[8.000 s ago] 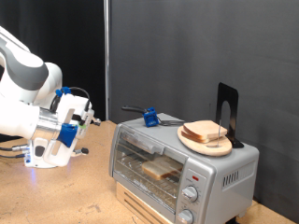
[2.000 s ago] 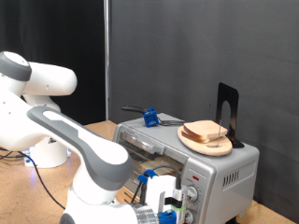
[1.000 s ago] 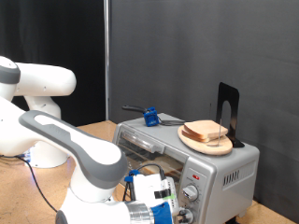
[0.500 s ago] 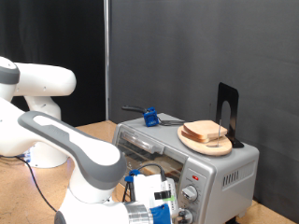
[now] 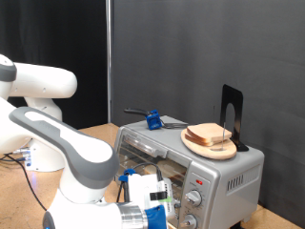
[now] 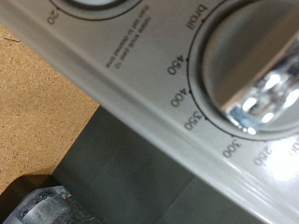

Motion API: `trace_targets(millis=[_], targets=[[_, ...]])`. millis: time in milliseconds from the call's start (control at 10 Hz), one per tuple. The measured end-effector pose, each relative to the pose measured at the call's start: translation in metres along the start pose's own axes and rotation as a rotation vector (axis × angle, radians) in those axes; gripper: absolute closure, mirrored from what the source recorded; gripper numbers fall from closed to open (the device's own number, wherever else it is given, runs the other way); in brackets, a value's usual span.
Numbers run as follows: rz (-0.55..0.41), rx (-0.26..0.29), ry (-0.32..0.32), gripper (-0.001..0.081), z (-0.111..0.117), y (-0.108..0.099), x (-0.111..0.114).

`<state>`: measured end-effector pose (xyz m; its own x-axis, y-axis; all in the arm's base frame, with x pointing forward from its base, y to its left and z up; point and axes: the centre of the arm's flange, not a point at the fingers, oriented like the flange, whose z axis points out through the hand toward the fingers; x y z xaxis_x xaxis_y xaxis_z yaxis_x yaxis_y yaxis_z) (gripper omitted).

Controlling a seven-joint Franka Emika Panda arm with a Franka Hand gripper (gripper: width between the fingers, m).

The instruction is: Make a piece of toast with the oven

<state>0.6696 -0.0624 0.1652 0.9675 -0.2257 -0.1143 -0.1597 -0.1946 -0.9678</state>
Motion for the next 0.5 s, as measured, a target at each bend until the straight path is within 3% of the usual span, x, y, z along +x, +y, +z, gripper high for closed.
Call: trace_targets(millis=[100,200,500], targets=[[0.008,0.003,-0.004,0.0209,-0.009,-0.002,-0.001],[0.029,0.010,-0.011,0.0051,-0.021,-0.006,-0.003],[0.086,0.037,-0.045,0.0000,-0.068,-0.027,-0.015]])
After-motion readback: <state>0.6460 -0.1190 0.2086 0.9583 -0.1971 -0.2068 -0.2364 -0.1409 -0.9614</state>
